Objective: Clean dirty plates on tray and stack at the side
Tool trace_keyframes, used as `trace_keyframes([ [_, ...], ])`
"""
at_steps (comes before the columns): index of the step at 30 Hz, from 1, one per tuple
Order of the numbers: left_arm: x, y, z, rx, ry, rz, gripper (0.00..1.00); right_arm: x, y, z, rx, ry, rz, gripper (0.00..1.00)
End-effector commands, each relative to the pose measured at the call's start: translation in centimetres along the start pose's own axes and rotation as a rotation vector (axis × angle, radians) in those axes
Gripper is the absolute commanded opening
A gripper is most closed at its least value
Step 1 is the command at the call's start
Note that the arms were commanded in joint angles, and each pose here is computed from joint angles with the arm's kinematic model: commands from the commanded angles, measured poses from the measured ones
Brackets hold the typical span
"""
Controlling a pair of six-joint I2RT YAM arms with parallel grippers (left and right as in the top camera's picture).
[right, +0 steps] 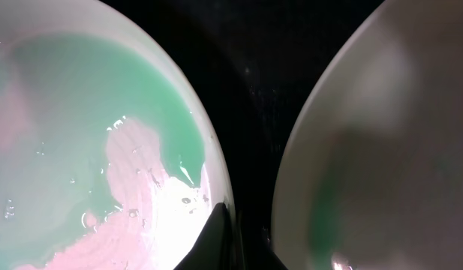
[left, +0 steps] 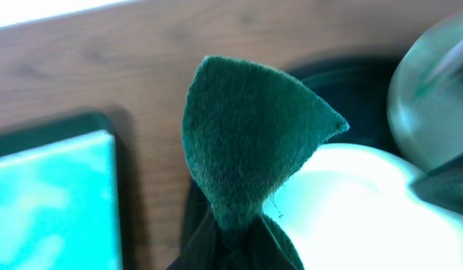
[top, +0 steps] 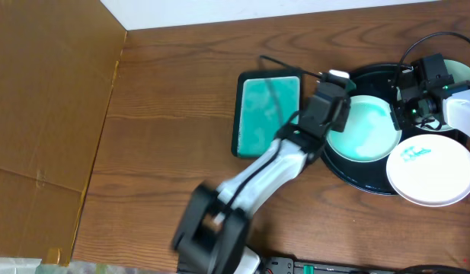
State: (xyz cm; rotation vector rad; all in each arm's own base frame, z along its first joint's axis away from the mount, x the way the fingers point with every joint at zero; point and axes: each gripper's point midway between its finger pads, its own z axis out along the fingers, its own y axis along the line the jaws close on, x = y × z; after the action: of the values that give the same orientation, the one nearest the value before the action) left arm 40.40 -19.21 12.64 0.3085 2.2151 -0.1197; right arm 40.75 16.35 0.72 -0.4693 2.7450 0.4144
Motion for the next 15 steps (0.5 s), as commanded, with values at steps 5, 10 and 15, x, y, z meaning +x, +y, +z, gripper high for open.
trace_keyframes([
  [5, -4.5, 1.6, -7.5, 0.003, -0.124, -0.087, 0.07, 2.7, -0.3, 0.1, 0.029, 0.100, 0.060, 0.05],
  [10, -4.5, 2.6, -8.0, -0.014, -0.120, -0.098, 0.07, 3.7, -0.3, 0.0, 0.029, 0.143, 0.071, 0.07],
  [15, -4.3, 3.2, -7.8, -0.027, -0.111, -0.105, 0.07, 3.4, -0.1, 0.1, 0.030, 0.131, 0.085, 0.01],
])
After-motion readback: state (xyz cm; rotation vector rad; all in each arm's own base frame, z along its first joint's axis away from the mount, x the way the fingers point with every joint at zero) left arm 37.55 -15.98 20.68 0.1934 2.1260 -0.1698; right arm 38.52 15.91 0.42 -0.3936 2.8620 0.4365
